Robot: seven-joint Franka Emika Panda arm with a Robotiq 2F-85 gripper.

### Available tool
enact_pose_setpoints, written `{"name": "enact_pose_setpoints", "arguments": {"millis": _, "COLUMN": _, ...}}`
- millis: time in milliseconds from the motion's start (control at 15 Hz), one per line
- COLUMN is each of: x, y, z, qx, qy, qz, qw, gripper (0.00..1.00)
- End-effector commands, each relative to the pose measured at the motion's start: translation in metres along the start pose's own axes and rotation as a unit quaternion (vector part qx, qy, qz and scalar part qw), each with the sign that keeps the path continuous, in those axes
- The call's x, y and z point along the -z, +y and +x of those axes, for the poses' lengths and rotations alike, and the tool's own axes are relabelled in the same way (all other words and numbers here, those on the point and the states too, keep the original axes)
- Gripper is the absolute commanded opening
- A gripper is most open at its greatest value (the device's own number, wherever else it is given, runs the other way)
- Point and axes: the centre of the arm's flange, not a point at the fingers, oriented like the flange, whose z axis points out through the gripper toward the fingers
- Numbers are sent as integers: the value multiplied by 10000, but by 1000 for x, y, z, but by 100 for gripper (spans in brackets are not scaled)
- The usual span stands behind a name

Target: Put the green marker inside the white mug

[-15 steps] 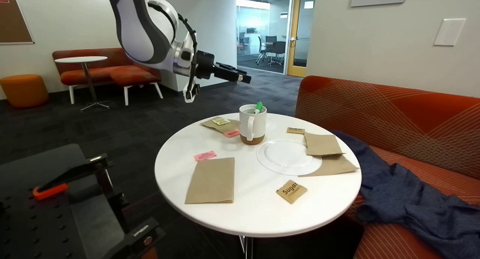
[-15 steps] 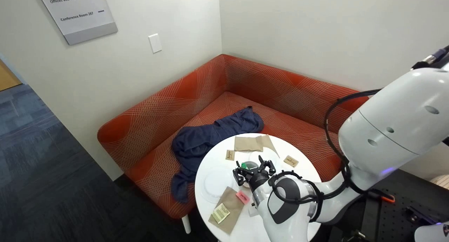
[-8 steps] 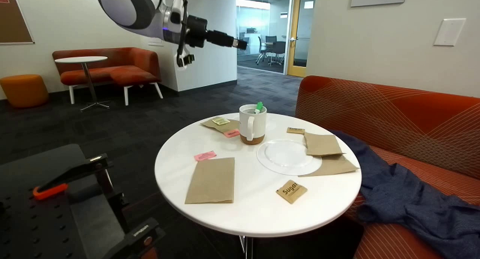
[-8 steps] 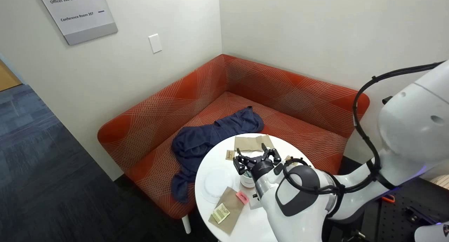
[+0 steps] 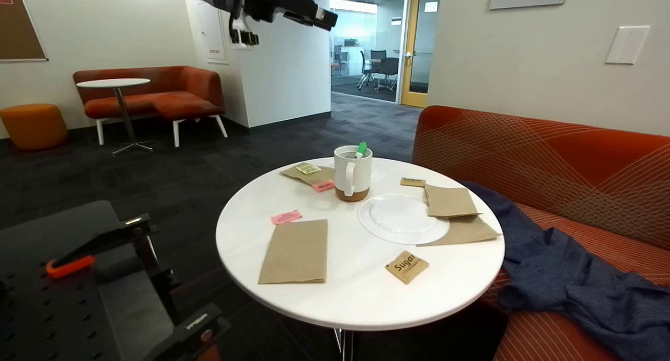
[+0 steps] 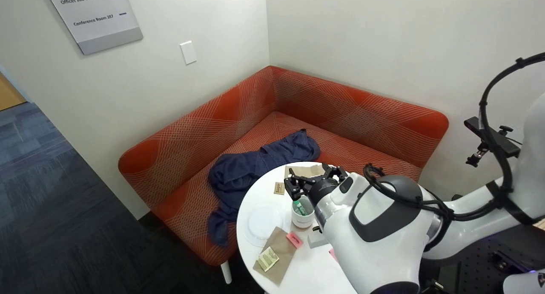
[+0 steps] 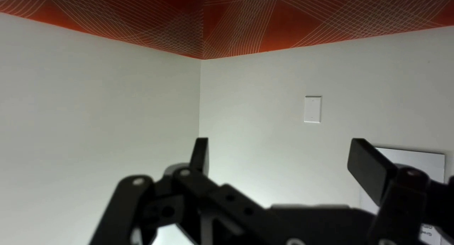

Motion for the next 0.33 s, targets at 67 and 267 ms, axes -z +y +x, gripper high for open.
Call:
{"name": "enact_pose_setpoints", "arguments": {"millis": 67, "x": 2, "y": 1, "z": 3, "qx": 25, "qy": -11, "qz": 15, "qw": 10000, "gripper": 100}}
{"name": "enact_pose_setpoints", "arguments": {"millis": 267, "x": 2, "y": 3, "z": 1, "qx": 51, "qy": -20, "qz": 10, "qw": 10000, "gripper": 100}}
